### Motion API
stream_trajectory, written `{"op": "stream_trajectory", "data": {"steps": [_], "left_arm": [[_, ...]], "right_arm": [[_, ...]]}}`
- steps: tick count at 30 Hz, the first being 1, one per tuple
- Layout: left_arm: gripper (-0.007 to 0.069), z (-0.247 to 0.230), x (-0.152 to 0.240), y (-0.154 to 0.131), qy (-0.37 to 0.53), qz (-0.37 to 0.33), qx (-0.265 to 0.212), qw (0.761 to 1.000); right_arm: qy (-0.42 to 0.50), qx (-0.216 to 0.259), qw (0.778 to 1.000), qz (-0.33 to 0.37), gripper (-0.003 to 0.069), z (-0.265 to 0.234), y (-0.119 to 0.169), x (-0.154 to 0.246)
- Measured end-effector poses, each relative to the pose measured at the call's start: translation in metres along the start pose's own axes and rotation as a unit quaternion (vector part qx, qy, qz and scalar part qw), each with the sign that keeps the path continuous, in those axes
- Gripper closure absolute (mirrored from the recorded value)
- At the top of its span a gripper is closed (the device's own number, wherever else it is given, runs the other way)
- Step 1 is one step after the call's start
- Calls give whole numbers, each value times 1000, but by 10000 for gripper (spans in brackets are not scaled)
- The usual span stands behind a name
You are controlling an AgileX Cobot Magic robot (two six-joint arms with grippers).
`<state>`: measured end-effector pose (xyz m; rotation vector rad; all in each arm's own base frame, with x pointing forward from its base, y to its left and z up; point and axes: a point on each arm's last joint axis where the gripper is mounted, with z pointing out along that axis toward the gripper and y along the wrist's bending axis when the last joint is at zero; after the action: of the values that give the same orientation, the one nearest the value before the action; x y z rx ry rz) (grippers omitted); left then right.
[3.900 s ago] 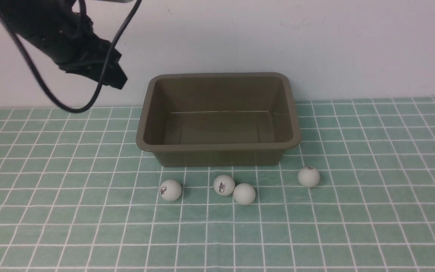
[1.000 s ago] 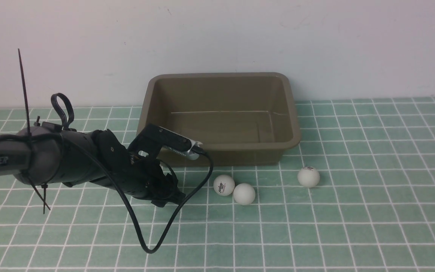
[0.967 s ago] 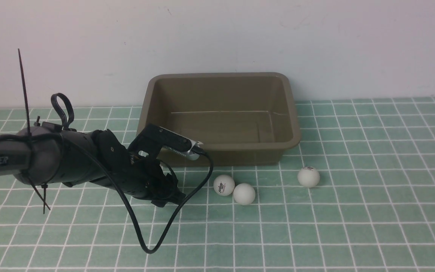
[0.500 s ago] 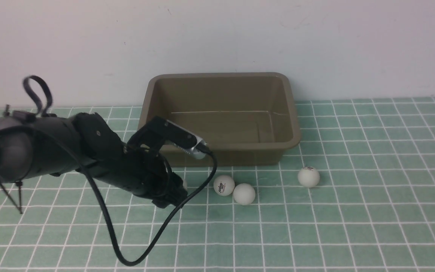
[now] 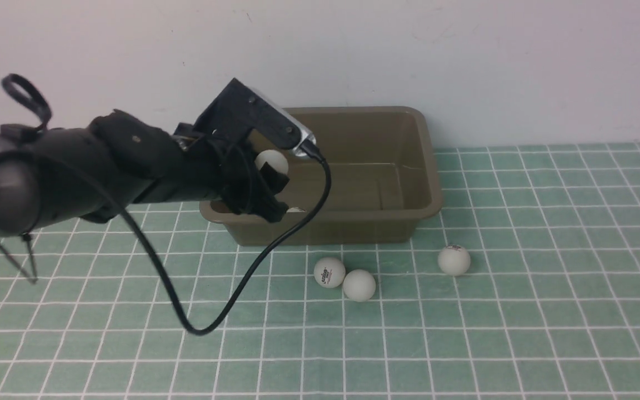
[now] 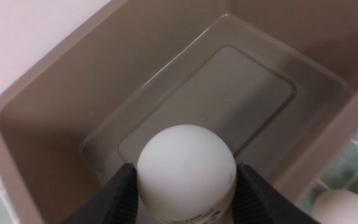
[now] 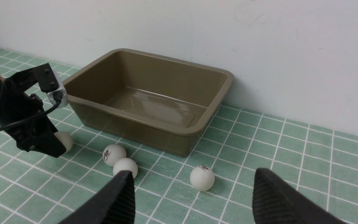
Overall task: Put the table tennis balls in the box on the green coffee tablecloth.
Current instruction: 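Drop the ball into the bin, then reach for and grasp a ping pong ball on the table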
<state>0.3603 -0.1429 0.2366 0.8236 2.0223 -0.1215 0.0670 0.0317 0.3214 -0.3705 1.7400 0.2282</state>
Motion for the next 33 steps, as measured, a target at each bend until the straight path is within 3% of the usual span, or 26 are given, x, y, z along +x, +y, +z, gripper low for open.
{"op": "stream_trajectory", "data": {"steps": [6, 12, 22, 29, 33], "left_arm": [[235, 27, -6, 6, -2, 7, 0, 1000], [149, 30, -13, 19, -18, -59, -5, 998], [242, -32, -28, 33, -13, -64, 95, 993], [263, -89, -23, 48, 80, -48, 66, 993], [263, -99, -16, 35, 141, -73, 116, 980]], "right_arm": [[8, -6, 1000, 0, 198, 0, 1, 1], [15, -12, 1000, 1, 198, 1, 2, 3], [15, -10, 999, -28, 198, 0, 2, 3], [15, -12, 999, -41, 198, 1, 2, 3], [14, -12, 999, -44, 198, 1, 2, 3]]}}
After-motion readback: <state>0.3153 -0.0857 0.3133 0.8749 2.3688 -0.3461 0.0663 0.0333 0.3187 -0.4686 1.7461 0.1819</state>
